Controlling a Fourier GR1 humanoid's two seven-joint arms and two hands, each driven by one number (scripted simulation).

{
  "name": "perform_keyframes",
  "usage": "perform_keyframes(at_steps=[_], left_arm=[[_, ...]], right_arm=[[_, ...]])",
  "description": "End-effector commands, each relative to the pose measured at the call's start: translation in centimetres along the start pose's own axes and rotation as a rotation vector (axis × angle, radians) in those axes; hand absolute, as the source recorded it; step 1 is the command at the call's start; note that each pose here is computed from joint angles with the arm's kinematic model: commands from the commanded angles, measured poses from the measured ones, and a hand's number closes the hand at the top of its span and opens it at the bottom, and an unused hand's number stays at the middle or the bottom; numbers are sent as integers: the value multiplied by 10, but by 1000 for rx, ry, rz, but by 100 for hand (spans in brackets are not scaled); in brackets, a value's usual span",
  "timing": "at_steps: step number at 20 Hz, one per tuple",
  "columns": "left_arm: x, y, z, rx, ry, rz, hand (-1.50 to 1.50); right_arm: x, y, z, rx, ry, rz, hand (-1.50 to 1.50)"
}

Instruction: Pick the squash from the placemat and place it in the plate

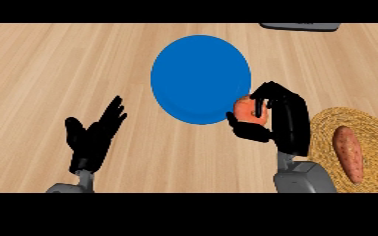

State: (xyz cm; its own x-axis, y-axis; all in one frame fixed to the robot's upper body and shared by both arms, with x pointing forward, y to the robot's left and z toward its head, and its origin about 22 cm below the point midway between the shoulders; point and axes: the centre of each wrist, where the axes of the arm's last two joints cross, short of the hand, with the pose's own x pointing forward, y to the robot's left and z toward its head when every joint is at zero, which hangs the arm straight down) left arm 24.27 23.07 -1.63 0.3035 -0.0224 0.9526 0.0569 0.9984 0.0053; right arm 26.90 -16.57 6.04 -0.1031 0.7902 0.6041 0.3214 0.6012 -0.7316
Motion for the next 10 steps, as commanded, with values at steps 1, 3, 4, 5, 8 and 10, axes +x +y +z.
perform_keyframes(at_steps=[1,3,4,5,8,10], left_arm=[[-12,0,3,-17,59,-4,0],[-6,-2,0,-28,50,-11,0],[-9,-3,-1,-29,59,-5,0],[-9,-10,-1,-40,59,5,0],[-8,-8,-5,-21,52,-5,0],[-15,-11,1,-33,72,-8,0]], right_arm=[[30,5,-4,-163,111,-95,150],[38,10,-5,-226,155,-118,150],[45,12,-5,-249,176,-151,150],[51,15,-7,-277,171,-163,150],[62,23,-16,-383,204,-138,150],[63,36,-19,-413,234,-100,150]])
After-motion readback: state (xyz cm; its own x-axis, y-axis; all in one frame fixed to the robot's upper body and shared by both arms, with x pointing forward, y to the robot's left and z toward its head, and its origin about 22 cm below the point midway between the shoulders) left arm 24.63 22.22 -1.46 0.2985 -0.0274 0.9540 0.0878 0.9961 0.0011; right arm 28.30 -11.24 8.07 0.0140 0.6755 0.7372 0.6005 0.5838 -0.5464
